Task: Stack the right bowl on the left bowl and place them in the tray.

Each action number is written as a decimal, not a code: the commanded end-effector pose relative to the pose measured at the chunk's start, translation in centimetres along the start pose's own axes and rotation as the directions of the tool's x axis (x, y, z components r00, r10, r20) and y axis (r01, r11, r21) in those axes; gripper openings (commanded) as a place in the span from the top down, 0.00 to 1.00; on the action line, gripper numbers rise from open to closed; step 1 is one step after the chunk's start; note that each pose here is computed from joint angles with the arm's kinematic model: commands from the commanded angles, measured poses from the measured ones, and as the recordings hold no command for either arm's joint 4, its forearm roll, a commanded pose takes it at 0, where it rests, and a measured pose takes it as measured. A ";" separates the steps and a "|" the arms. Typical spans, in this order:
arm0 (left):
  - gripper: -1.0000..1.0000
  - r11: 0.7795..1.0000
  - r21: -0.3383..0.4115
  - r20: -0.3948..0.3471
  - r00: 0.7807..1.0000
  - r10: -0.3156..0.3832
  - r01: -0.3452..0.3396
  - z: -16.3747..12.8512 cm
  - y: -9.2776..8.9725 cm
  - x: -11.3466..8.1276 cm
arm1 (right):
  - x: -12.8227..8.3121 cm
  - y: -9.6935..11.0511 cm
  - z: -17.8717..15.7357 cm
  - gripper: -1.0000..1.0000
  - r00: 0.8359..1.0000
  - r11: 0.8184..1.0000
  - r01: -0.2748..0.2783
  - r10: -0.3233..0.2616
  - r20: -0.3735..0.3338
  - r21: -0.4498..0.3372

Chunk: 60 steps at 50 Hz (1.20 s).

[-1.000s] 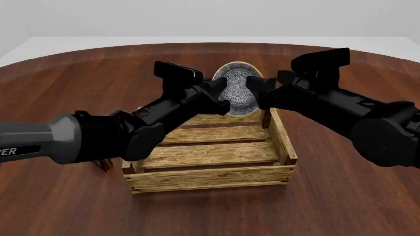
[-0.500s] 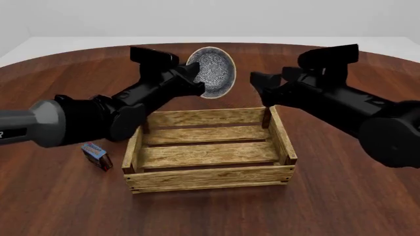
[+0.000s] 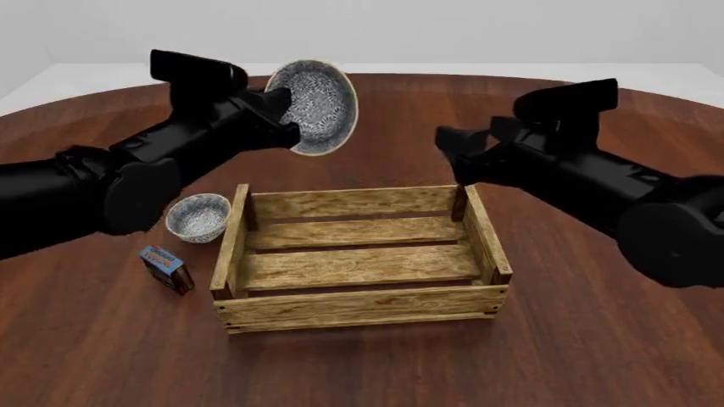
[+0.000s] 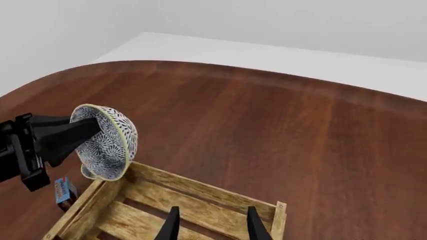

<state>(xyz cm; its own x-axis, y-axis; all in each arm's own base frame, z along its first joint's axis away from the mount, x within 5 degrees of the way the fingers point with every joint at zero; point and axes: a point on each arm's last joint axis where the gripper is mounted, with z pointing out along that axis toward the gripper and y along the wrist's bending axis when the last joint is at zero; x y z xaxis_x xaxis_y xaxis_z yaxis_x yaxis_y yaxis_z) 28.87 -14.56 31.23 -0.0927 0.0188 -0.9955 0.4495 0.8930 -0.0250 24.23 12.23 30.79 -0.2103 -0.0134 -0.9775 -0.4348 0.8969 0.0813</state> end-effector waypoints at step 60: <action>1.00 0.933 -0.359 -0.331 0.931 -0.156 0.028 -4.5 10.5 -3.8 | -0.1 0.2 -0.9 0.00 1.000 1.000 0.027 -0.027 0.006 -0.007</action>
<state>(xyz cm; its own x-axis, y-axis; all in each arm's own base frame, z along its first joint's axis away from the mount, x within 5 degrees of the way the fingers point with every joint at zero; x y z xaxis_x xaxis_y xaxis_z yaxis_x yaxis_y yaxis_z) 28.86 -4.85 35.65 -0.3963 0.0705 -0.9154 0.1654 0.9862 0.0044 23.56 12.01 30.94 -0.1950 -0.0350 -0.9802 -0.4436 0.8945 0.0563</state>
